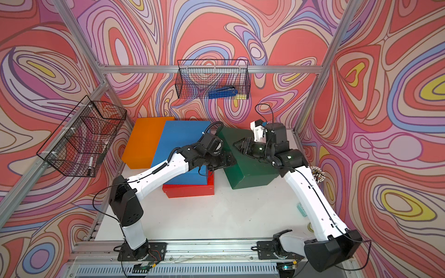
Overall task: Stack the shoeboxes
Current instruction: Adjust the shoebox at the center of the board.
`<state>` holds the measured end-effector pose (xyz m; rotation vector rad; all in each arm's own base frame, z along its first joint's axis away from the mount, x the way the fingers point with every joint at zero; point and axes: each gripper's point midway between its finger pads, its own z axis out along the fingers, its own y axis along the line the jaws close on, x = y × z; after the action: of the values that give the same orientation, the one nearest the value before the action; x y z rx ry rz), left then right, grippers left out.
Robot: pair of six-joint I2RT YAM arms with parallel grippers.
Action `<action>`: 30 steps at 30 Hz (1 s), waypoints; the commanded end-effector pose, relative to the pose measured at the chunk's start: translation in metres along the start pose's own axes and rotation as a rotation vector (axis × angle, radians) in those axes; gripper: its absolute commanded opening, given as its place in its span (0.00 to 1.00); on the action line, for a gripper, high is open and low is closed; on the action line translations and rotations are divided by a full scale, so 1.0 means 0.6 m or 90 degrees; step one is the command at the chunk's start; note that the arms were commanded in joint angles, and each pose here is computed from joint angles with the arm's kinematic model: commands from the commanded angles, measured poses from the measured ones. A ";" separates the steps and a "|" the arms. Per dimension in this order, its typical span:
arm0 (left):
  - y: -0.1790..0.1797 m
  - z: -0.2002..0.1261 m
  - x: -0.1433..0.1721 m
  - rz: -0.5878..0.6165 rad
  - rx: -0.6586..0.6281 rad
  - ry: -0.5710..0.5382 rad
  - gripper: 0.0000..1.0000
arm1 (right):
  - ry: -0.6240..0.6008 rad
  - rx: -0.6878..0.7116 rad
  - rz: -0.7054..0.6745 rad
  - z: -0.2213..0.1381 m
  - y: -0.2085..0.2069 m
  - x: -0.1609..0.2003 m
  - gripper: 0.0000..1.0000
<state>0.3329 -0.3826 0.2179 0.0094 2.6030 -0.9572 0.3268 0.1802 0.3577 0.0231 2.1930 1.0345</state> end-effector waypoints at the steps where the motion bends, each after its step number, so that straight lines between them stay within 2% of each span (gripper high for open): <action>1: -0.005 -0.019 -0.010 -0.001 0.003 -0.028 0.91 | -0.018 0.090 -0.005 -0.025 -0.050 -0.011 0.42; 8: -0.009 -0.009 -0.004 -0.007 0.015 -0.012 0.93 | -0.021 0.261 0.059 -0.015 -0.204 -0.012 0.44; 14: 0.007 0.009 0.010 -0.015 -0.016 0.010 0.97 | 0.005 0.298 0.085 0.017 -0.282 0.010 0.49; 15: 0.009 0.010 0.014 -0.013 -0.025 0.014 0.98 | 0.007 0.296 0.090 0.021 -0.292 0.014 0.81; 16: 0.014 0.015 0.019 -0.011 -0.040 0.019 1.00 | 0.008 0.291 0.091 0.025 -0.300 0.016 0.98; 17: 0.018 0.019 0.025 -0.008 -0.054 0.024 1.00 | 0.009 0.291 0.093 0.028 -0.311 0.019 0.96; 19: 0.022 0.027 0.035 -0.003 -0.072 0.031 1.00 | 0.003 0.279 0.087 0.032 -0.324 0.020 0.86; 20: 0.024 0.032 0.041 -0.001 -0.082 0.034 1.00 | -0.001 0.284 0.088 0.032 -0.333 0.020 0.85; 30: 0.048 0.081 0.077 -0.022 -0.113 0.066 1.00 | 0.004 0.383 0.067 0.041 -0.419 0.014 0.96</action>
<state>0.3084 -0.3998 0.1652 0.0214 2.7490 -0.8032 0.3921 0.0413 0.1790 0.4240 2.4526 0.4840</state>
